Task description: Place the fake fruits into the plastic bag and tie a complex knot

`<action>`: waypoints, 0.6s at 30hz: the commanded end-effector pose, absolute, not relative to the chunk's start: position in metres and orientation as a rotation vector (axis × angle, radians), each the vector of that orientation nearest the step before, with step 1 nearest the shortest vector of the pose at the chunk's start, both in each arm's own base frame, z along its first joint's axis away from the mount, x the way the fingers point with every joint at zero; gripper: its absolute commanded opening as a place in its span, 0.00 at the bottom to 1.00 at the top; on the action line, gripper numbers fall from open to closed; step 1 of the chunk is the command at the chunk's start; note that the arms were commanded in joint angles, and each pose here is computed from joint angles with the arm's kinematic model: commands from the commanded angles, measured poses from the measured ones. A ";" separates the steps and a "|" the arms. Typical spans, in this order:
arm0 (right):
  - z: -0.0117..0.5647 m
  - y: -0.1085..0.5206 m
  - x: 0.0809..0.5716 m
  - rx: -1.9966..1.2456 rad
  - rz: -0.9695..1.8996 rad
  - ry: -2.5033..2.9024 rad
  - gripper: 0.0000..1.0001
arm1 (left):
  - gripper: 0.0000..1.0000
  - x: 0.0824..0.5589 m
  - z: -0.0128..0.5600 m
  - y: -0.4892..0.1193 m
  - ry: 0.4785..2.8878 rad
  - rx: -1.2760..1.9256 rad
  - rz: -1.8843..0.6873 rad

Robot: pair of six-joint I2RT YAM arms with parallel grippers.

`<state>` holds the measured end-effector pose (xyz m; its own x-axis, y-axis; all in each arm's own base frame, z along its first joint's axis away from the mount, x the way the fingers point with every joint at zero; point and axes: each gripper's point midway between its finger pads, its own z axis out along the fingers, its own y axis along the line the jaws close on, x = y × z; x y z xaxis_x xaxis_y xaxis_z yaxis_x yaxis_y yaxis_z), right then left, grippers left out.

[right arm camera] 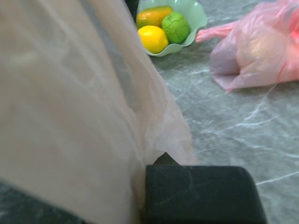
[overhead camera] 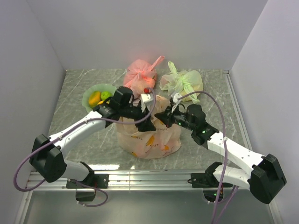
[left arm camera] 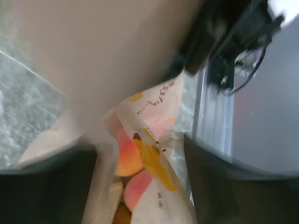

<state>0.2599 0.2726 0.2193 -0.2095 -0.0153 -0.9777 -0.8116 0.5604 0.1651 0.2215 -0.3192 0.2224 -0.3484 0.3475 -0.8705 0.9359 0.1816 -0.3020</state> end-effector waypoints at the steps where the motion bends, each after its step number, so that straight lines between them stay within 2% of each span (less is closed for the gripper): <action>1: 0.251 0.275 0.252 -0.573 0.993 1.665 0.00 | 0.58 0.218 0.197 -0.310 1.785 1.280 -0.972; 3: 0.249 0.277 0.247 -0.533 1.041 1.706 0.00 | 0.44 0.214 0.192 -0.306 1.757 1.299 -0.965; 4: 0.250 0.277 0.245 -0.486 1.078 1.733 0.00 | 0.34 0.210 0.191 -0.305 1.735 1.312 -0.973; 6: 0.249 0.278 0.244 -0.425 1.122 1.777 0.00 | 0.25 0.209 0.197 -0.305 1.692 1.284 -0.980; 7: 0.250 0.278 0.244 -0.402 1.137 1.793 0.00 | 0.16 0.209 0.199 -0.305 1.687 1.274 -0.982; 10: 0.251 0.280 0.245 -0.317 1.188 1.846 0.02 | 0.09 0.211 0.206 -0.308 1.681 1.237 -0.992; 11: 0.251 0.282 0.243 -0.310 1.207 1.858 0.18 | 0.08 0.211 0.208 -0.309 1.667 1.243 -0.995; 13: 0.254 0.285 0.241 -0.271 1.257 1.875 0.38 | 0.05 0.213 0.210 -0.311 1.654 1.239 -0.996; 14: 0.256 0.286 0.242 -0.256 1.266 1.867 0.45 | 0.04 0.215 0.209 -0.313 1.663 1.238 -0.999; 16: 0.259 0.287 0.242 -0.230 1.291 1.863 0.50 | 0.03 0.217 0.211 -0.315 1.665 1.229 -1.002; 18: 0.263 0.286 0.244 -0.207 1.294 1.858 0.62 | 0.03 0.218 0.210 -0.316 1.671 1.221 -1.010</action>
